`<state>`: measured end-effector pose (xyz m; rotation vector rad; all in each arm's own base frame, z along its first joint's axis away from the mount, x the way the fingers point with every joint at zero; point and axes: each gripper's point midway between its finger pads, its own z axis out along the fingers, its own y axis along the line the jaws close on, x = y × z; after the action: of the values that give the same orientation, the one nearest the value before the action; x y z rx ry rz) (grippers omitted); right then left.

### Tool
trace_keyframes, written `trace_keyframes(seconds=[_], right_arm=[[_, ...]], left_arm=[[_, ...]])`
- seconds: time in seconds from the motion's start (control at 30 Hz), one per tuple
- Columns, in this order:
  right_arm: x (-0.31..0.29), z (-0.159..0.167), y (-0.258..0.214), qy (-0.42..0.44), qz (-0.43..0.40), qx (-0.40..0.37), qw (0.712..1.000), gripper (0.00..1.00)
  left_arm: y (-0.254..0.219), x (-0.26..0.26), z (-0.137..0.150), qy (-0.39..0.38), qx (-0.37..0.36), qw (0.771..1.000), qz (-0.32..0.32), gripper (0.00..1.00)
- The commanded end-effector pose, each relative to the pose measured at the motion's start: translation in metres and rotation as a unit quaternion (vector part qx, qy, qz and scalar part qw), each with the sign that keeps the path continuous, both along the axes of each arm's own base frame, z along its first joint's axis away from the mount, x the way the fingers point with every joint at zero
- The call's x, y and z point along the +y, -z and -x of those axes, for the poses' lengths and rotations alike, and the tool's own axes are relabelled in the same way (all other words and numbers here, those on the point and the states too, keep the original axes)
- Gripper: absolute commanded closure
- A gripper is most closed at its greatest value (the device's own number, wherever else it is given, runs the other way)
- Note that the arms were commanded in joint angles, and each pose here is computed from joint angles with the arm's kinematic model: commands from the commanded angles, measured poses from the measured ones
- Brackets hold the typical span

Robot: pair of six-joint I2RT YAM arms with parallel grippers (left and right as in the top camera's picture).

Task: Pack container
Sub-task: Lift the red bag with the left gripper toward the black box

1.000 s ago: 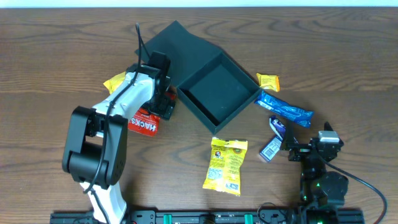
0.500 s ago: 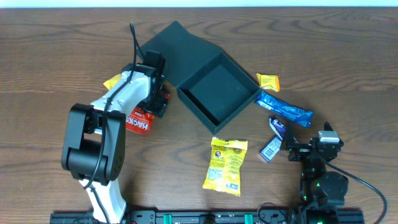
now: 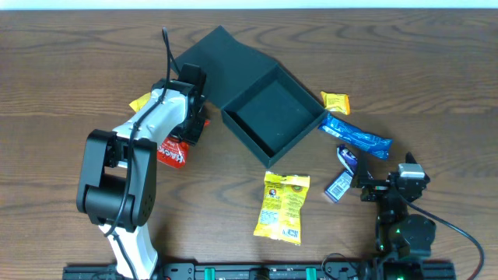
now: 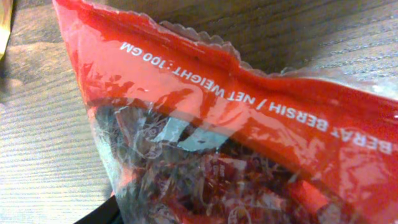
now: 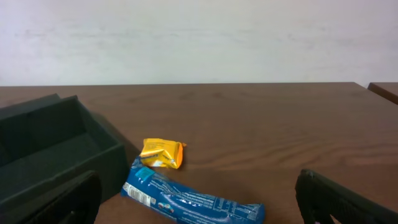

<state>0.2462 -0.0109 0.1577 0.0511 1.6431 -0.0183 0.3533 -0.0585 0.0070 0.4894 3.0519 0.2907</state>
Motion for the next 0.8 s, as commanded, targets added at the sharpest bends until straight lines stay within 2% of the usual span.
trace_keyframes(seconds=[0.0, 0.03, 0.3, 0.6, 0.77], right_arm=[[0.002, 0.0, 0.001, -0.004, -0.007, 0.0, 1.0, 0.01], [0.002, 0.0, 0.001, -0.004, -0.007, 0.0, 1.0, 0.01], [0.002, 0.0, 0.001, -0.004, -0.007, 0.0, 1.0, 0.01], [0.002, 0.0, 0.001, -0.004, -0.007, 0.0, 1.0, 0.01], [0.002, 0.0, 0.001, -0.004, -0.007, 0.0, 1.0, 0.01]], left_arm=[[0.011, 0.003, 0.01, -0.001, 0.026, 1.0, 0.0, 0.57], [0.011, 0.003, 0.01, -0.001, 0.025, 1.0, 0.0, 0.65], [0.01, 0.007, 0.01, -0.001, 0.024, 1.0, -0.014, 0.64], [0.003, 0.007, 0.011, 0.0, 0.023, 1.0, -0.014, 0.69], [-0.017, 0.007, 0.011, 0.029, 0.018, 0.999, -0.012, 0.72]])
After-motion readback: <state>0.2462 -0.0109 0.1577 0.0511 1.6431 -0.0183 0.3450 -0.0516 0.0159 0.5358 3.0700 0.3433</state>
